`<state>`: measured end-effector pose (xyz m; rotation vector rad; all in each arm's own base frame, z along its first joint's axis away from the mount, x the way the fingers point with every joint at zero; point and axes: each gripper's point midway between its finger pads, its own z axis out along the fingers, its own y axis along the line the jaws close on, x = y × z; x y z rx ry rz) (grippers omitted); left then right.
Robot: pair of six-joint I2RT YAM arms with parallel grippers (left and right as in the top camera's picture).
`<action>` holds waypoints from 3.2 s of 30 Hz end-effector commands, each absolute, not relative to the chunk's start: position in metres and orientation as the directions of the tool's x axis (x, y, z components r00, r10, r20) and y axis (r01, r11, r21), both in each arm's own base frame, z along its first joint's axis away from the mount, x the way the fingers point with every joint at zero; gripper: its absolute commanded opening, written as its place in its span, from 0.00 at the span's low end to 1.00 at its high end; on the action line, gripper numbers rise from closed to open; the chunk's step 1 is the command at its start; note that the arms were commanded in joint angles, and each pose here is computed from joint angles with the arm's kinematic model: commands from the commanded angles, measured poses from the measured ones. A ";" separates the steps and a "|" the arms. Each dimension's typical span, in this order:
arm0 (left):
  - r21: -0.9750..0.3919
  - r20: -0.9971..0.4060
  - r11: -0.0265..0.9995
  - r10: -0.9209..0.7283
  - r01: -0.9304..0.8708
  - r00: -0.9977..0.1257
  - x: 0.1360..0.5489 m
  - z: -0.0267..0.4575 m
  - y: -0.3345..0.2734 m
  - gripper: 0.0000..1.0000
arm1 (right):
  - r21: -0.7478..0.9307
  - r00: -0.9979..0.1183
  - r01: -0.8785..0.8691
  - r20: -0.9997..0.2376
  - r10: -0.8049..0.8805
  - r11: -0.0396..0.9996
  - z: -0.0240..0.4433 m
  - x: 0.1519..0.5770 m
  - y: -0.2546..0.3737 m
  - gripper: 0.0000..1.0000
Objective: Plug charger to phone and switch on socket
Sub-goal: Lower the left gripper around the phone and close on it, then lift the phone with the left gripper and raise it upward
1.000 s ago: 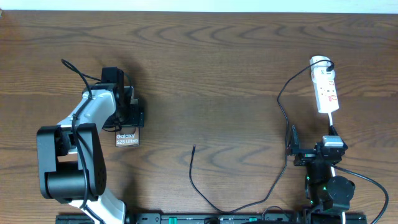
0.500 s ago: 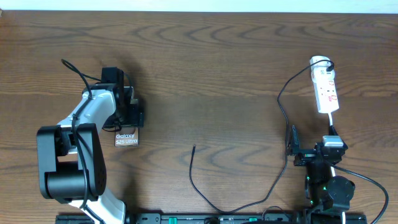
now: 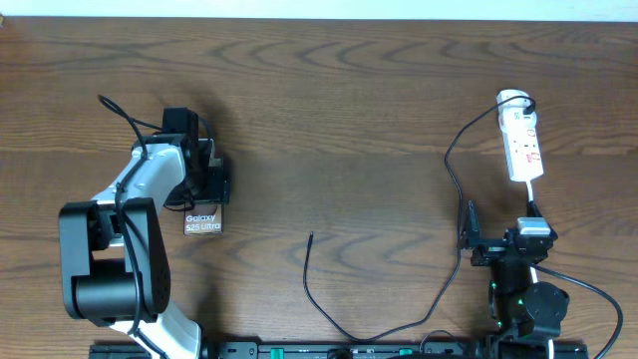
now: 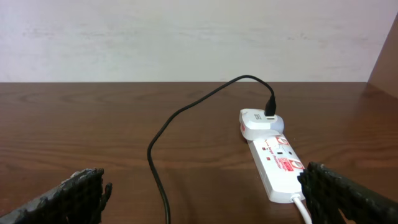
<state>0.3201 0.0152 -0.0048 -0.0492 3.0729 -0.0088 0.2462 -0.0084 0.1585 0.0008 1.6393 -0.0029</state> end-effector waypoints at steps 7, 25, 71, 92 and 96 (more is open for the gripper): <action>-0.012 0.022 1.000 -0.028 -0.028 -0.999 0.295 -0.025 0.014 0.75 | -0.009 -0.067 -0.002 -0.998 -0.009 1.000 0.158 0.246 -0.007 0.99; -0.012 0.022 1.000 -0.028 -0.028 -0.999 0.295 -0.025 0.014 0.52 | -0.009 -0.067 -0.002 -0.998 -0.009 1.000 0.158 0.246 -0.007 0.99; -0.011 -0.079 0.999 -0.039 -0.039 -0.996 0.317 0.003 0.015 0.07 | -0.009 -0.067 -0.002 -0.998 -0.009 1.000 0.158 0.246 -0.007 0.99; -0.018 -0.208 0.999 -0.054 -0.052 -0.977 0.327 0.046 0.015 0.07 | -0.010 -0.067 -0.002 -0.998 -0.010 1.000 0.158 0.246 -0.007 0.99; -0.095 -0.208 0.994 -0.074 -0.055 -0.975 0.327 0.049 0.002 0.07 | -0.009 -0.067 -0.002 -0.998 -0.009 1.000 0.158 0.246 -0.007 0.99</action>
